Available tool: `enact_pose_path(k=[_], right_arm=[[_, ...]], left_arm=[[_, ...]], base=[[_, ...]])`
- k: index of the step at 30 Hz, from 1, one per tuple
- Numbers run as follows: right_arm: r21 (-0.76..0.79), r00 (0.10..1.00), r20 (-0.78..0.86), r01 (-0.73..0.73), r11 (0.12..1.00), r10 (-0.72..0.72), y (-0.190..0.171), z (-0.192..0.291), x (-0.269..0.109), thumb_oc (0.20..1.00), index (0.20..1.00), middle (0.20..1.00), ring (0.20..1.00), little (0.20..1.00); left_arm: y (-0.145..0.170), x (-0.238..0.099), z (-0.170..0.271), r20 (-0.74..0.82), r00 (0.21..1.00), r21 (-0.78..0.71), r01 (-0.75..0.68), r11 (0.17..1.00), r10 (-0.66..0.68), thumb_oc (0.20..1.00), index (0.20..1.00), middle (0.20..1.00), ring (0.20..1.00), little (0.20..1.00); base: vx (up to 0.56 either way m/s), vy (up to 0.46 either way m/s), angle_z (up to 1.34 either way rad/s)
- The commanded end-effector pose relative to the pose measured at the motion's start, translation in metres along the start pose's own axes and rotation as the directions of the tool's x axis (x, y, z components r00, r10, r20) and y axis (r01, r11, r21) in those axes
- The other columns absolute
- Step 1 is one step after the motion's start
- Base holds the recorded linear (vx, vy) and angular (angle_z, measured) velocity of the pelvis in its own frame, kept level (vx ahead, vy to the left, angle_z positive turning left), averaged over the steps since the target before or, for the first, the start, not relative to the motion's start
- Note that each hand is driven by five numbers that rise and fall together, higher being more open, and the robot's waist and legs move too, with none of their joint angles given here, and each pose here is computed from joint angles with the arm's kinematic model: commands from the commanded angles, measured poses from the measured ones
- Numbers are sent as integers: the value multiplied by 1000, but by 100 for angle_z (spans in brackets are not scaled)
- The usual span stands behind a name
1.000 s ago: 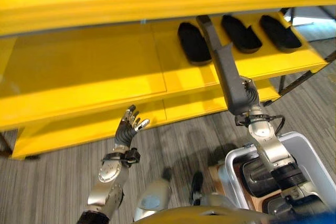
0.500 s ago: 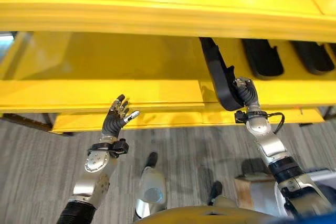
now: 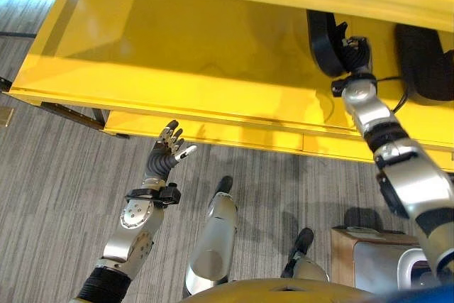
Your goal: Move parts from the plastic box to the shelf.
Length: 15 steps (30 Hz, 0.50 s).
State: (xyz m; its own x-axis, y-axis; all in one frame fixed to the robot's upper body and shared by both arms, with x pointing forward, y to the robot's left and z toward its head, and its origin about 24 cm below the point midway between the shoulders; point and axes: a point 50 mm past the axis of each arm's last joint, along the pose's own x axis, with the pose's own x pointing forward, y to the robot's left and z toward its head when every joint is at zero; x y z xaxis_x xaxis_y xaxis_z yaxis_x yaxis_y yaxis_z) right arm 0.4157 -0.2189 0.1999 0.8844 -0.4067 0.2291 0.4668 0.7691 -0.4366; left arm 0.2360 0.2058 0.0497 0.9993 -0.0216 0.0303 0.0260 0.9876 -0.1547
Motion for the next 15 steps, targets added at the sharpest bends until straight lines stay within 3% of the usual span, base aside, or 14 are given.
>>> enact_pose_path(k=[1, 15], right_arm=[[51, 974, 178, 129, 990, -137, -47, 53, 19, 200, 200, 200, 200, 200], [-126, 953, 213, 244, 961, -214, -87, 76, 33, 200, 200, 200, 200, 200]], left_arm=[[-19, 4, 25, 149, 987, -24, 71, 997, -67, 1000, 1000, 1000, 1000, 1000], [-33, 11, 30, 188, 977, -49, 109, 993, -98, 1000, 1000, 1000, 1000, 1000]], base=[[-75, 39, 2], [-78, 14, -8]])
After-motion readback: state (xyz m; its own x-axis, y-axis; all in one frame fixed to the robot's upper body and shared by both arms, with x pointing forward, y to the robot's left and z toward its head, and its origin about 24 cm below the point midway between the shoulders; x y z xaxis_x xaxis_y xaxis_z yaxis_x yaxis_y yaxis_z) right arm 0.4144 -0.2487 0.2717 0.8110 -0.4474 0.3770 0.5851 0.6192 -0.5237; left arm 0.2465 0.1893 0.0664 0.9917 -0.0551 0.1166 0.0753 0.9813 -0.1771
